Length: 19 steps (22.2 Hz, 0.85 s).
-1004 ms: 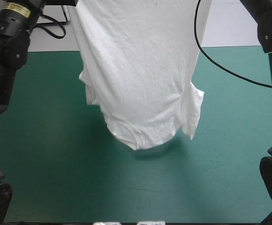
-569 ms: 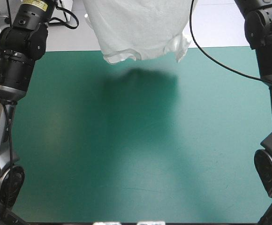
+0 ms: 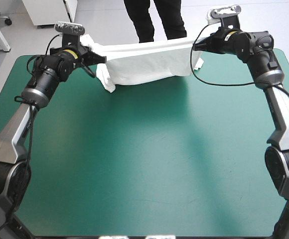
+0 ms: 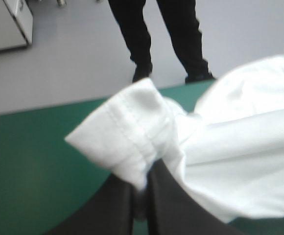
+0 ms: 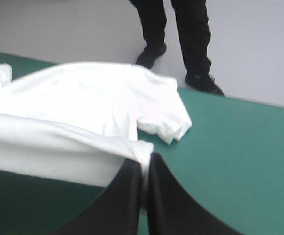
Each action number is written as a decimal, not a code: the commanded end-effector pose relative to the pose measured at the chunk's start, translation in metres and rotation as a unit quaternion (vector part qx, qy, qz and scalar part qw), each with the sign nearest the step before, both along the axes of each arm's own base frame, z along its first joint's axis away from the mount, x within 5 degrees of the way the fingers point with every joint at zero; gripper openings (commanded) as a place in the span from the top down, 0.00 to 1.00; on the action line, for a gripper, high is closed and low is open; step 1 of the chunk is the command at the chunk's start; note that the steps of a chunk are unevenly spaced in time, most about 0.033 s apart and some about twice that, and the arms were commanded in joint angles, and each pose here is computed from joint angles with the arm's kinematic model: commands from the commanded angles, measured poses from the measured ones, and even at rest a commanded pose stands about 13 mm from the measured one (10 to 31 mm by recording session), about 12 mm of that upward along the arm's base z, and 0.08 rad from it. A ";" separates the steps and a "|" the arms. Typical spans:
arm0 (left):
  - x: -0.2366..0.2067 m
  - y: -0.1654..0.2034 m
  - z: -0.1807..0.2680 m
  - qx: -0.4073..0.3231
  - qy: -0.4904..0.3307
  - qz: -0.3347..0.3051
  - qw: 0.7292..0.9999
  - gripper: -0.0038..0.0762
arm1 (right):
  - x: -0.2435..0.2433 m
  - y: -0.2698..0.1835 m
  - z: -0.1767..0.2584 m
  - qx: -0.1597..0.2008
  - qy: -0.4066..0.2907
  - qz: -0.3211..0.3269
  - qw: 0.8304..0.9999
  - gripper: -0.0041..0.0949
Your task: Fold the cloth
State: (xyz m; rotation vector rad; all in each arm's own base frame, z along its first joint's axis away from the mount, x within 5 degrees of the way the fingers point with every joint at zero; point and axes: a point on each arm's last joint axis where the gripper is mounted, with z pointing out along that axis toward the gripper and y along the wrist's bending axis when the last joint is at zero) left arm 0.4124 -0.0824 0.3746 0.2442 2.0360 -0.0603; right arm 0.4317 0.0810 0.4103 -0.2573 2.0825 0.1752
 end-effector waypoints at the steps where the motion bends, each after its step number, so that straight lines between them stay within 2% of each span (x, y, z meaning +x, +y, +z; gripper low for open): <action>1: -0.042 0.011 0.011 -0.013 -0.016 0.006 1.000 0.96 | -0.034 -0.013 0.010 -0.003 -0.010 -0.011 1.000 0.98; 2: -0.063 0.014 -0.011 -0.016 0.023 0.006 1.000 0.96 | -0.050 -0.015 -0.020 -0.006 0.049 -0.007 0.999 0.98; 3: -0.074 0.015 -0.021 -0.022 0.043 0.007 0.999 0.96 | -0.058 -0.016 -0.033 -0.008 0.074 -0.007 0.997 0.98; 5: -0.112 0.018 -0.052 -0.033 0.109 -0.003 0.994 0.96 | -0.096 -0.021 -0.088 -0.018 0.168 -0.004 0.986 0.98; 8: -0.156 0.010 -0.080 -0.032 0.162 -0.032 0.986 0.96 | -0.141 -0.025 -0.127 -0.012 0.235 -0.001 0.972 0.98; 10: -0.181 0.001 -0.093 -0.013 0.198 -0.063 0.978 0.96 | -0.166 -0.027 -0.136 -0.002 0.252 -0.001 0.968 0.98; 13: -0.210 0.004 -0.117 -0.029 0.266 -0.042 0.963 0.96 | -0.202 -0.028 -0.142 0.021 0.279 0.002 0.960 0.98; 19: -0.251 0.017 -0.133 -0.044 0.307 -0.025 0.950 0.96 | -0.242 -0.033 -0.156 0.024 0.317 0.001 0.948 0.98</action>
